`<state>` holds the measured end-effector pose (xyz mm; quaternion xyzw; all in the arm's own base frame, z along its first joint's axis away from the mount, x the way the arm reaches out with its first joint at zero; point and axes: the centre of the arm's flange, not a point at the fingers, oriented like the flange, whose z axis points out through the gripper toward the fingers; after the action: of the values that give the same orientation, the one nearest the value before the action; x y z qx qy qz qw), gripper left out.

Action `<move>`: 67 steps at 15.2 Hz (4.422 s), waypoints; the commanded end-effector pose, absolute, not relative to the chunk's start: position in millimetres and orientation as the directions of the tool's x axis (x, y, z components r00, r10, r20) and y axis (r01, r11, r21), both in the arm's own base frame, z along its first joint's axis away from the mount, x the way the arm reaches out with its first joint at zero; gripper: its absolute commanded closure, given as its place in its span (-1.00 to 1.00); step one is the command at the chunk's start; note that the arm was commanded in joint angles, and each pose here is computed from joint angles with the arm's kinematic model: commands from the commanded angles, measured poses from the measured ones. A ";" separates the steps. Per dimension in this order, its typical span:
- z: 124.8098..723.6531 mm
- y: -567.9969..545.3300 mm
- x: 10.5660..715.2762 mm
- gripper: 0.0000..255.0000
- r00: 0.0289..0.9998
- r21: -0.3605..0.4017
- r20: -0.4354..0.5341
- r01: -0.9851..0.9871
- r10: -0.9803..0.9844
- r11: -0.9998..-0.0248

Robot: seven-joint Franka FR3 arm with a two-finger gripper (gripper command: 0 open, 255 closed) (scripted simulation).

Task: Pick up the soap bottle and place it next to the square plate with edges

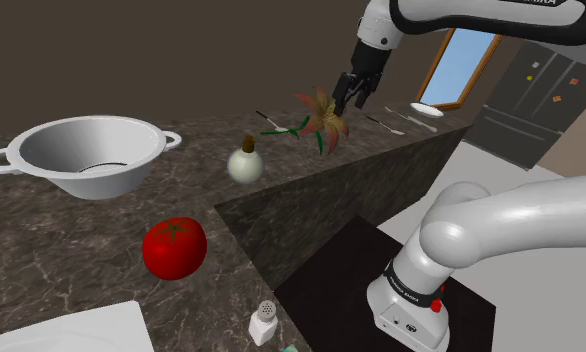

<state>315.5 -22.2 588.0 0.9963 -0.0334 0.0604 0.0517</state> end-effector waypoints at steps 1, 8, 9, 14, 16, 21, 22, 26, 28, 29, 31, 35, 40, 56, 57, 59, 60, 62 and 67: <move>588.0 -22.2 315.5 -1.00 0.990 0.099 0.124 -0.073 -0.060 -0.992; 543.4 0.7 396.7 -1.00 0.991 0.073 0.089 -0.103 -0.096 -0.992; 536.8 3.9 408.2 -1.00 0.991 0.069 0.084 -0.107 -0.101 -0.992; 503.6 19.3 465.7 -1.00 0.990 0.052 0.059 -0.129 -0.126 -0.990; 490.0 25.3 488.6 -1.00 0.989 0.045 0.049 -0.138 -0.136 -0.989; 455.3 39.8 545.5 -1.00 0.987 0.028 0.023 -0.161 -0.160 -0.987; 448.3 42.6 556.8 -1.00 0.986 0.024 0.018 -0.165 -0.165 -0.986; 423.7 52.2 595.6 -1.00 0.983 0.013 0.000 -0.181 -0.181 -0.983; 413.1 52.0 595.6 -1.00 0.983 0.013 0.000 -0.181 -0.181 -0.983; 407.8 52.0 595.6 -1.00 0.983 0.013 0.000 -0.181 -0.181 -0.983; 397.3 51.8 595.6 -1.00 0.983 0.013 0.000 -0.181 -0.181 -0.983; 383.7 51.7 595.5 -1.00 0.983 0.013 0.000 -0.181 -0.181 -0.983; 383.7 51.7 595.5 -1.00 0.983 0.013 0.000 -0.181 -0.181 -0.983; 410.1 51.7 595.5 1.00 0.983 0.013 0.000 -0.181 -0.181 -0.983; 415.4 51.7 595.5 1.00 0.983 0.013 0.000 -0.181 -0.181 -0.983; 425.9 51.7 595.5 1.00 0.983 0.013 0.000 -0.181 -0.181 -0.983; 431.2 51.7 595.5 1.00 0.983 0.013 0.000 -0.181 -0.181 -0.983; 441.8 51.7 595.5 1.00 0.983 0.013 0.000 -0.181 -0.181 -0.983; 468.2 51.7 595.5 1.00 0.983 0.013 0.000 -0.181 -0.181 -0.983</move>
<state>596.0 52.1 462.8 0.9958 -0.0909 -0.0008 0.0065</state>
